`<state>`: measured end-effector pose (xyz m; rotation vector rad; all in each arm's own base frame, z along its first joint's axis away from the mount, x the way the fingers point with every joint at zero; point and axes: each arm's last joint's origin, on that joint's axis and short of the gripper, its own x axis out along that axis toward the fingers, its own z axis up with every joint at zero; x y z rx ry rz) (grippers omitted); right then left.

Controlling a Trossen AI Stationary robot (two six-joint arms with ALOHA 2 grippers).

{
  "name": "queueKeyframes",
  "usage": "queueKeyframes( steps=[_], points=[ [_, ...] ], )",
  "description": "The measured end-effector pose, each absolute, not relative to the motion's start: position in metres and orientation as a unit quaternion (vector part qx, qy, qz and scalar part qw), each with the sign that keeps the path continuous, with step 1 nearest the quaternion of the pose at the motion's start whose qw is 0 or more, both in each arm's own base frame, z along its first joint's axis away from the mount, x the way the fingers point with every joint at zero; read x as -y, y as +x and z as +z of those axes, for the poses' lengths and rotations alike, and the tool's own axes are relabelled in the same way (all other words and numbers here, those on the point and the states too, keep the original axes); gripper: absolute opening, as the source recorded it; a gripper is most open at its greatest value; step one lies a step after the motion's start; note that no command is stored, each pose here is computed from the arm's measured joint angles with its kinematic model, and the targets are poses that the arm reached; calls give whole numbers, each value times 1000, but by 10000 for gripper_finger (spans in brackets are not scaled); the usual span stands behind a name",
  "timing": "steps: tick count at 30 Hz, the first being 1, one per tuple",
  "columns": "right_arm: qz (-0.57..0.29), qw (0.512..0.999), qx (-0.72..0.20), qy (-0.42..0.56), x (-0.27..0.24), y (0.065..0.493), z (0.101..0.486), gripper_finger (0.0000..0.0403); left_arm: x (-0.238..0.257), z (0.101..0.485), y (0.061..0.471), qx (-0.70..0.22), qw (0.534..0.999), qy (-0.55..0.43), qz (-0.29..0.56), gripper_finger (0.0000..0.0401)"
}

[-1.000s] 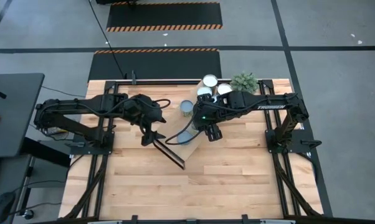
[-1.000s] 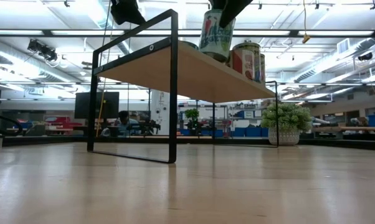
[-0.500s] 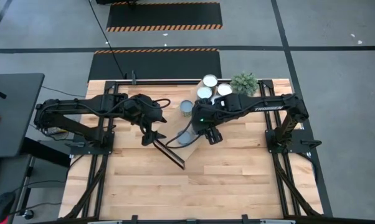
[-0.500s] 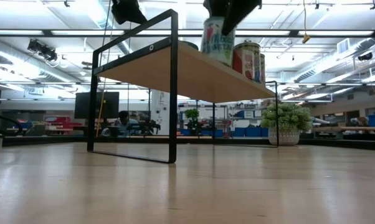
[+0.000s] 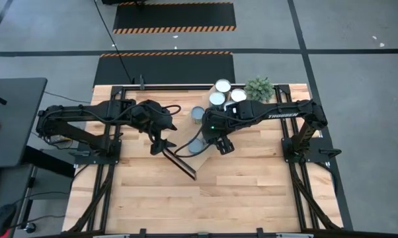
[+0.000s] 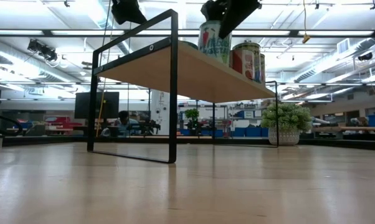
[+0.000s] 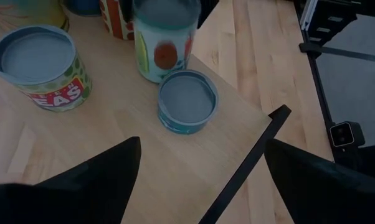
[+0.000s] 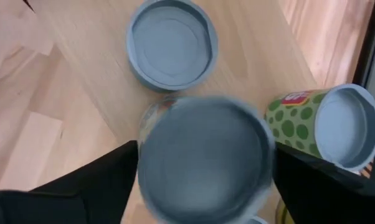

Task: Pick and place cans onto a shelf
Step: Adjust the canned goods on the shelf

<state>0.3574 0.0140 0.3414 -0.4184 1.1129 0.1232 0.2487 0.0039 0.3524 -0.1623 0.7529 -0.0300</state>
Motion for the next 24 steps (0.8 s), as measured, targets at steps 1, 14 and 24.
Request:
queueKeyframes(
  steps=[1,14,24],
  points=[
    [58,827,-524,-198,-13,357,341,364,-4,352,249,-367,927,-79,-15,348],
    [28,845,-498,-193,-18,356,365,389,-16,352,248,-368,928,-47,28,348],
    [-21,825,-541,-162,-37,331,391,389,-69,353,241,-358,929,-16,89,348]
  ],
)
